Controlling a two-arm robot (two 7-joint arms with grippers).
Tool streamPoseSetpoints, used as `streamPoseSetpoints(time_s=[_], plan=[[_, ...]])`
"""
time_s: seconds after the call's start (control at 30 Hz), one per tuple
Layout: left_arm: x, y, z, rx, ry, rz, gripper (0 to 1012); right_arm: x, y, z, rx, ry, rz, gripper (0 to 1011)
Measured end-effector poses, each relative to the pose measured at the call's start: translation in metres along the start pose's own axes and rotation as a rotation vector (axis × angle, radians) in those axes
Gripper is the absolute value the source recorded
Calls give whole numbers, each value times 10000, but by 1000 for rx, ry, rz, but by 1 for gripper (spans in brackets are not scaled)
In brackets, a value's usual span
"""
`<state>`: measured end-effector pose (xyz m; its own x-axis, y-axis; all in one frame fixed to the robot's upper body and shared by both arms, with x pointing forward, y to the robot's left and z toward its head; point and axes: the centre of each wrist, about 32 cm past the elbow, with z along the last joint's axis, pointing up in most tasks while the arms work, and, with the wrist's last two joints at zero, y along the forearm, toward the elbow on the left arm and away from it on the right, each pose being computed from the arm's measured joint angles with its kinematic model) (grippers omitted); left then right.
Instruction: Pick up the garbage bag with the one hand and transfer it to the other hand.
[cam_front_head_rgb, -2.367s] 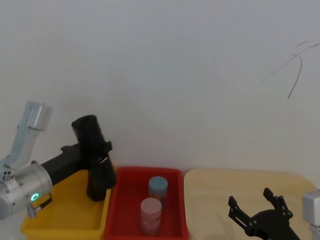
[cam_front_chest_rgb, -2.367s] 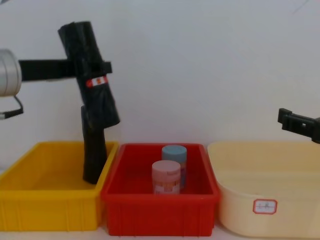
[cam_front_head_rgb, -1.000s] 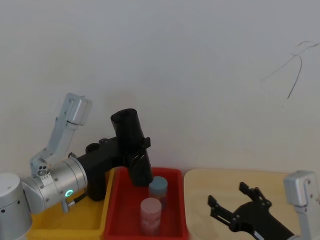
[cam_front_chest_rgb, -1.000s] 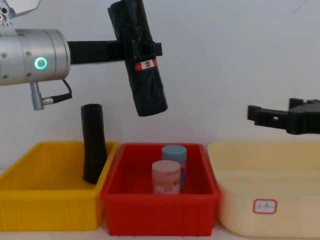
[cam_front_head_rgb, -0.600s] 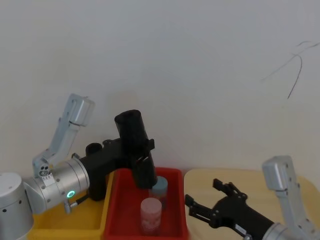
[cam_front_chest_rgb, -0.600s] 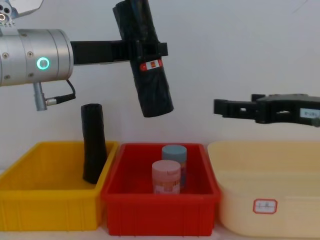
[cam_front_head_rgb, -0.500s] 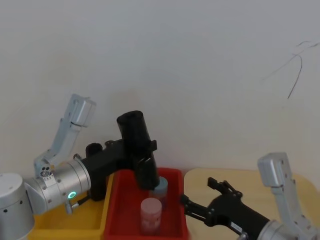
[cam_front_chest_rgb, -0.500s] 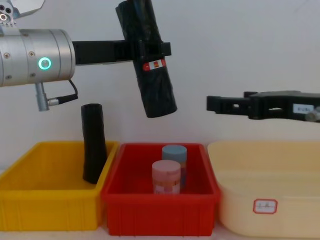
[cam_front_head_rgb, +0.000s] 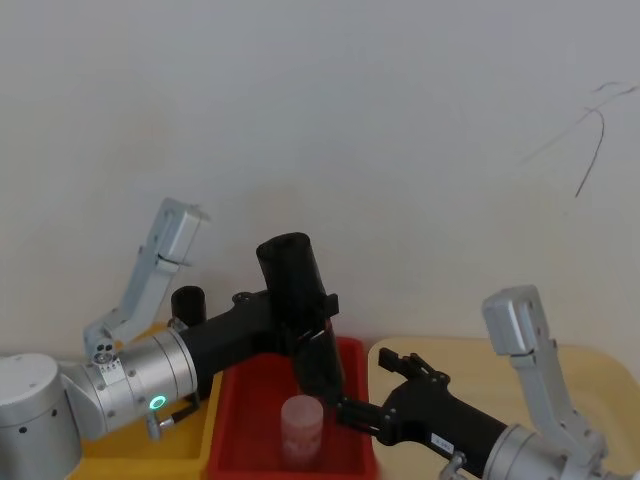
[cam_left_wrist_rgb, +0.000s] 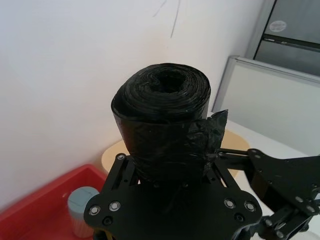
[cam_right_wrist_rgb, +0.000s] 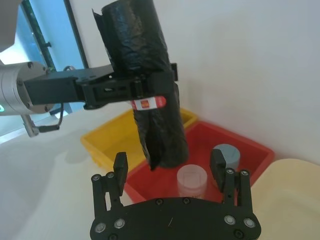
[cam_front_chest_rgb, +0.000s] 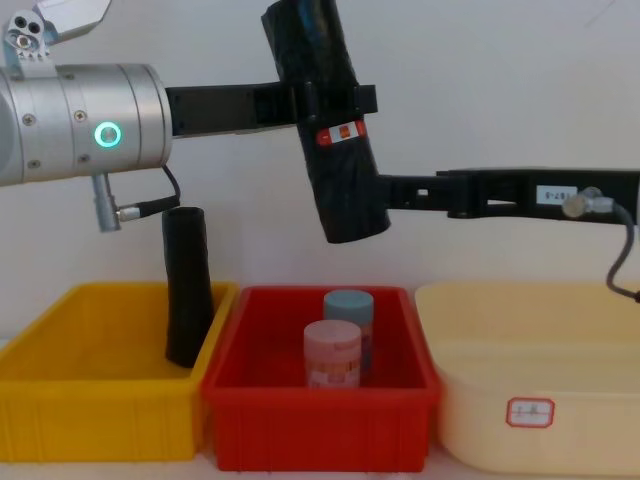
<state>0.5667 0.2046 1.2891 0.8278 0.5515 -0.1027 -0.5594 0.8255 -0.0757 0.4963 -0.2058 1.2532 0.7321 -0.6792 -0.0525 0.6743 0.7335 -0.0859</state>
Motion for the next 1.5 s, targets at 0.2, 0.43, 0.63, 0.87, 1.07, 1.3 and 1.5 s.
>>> streamPoseSetpoints(time_s=[0.2, 0.43, 0.63, 0.87, 1.07, 1.3, 1.5], plan=[[-24, -27, -30, -4, 7, -22, 401, -24, 59, 12, -2, 7, 21, 1001], [-45, -56, -59, -4, 14, -39, 401, -45, 122, 12, -5, 11, 39, 1001], [-58, -76, -73, -4, 21, -49, 401, -51, 168, -3, -13, 13, 51, 1001], [-79, -96, -69, -4, 34, -65, 401, -35, 216, -15, -18, 10, 57, 1001], [-108, -105, -43, -5, 48, -83, 401, -9, 255, -38, -26, 7, 56, 1001], [-131, -101, -13, -3, 56, -99, 401, 24, 290, -44, -29, 3, 53, 1001], [-143, -95, -6, 2, 54, -108, 401, 41, 311, -43, -31, -1, 52, 1001]])
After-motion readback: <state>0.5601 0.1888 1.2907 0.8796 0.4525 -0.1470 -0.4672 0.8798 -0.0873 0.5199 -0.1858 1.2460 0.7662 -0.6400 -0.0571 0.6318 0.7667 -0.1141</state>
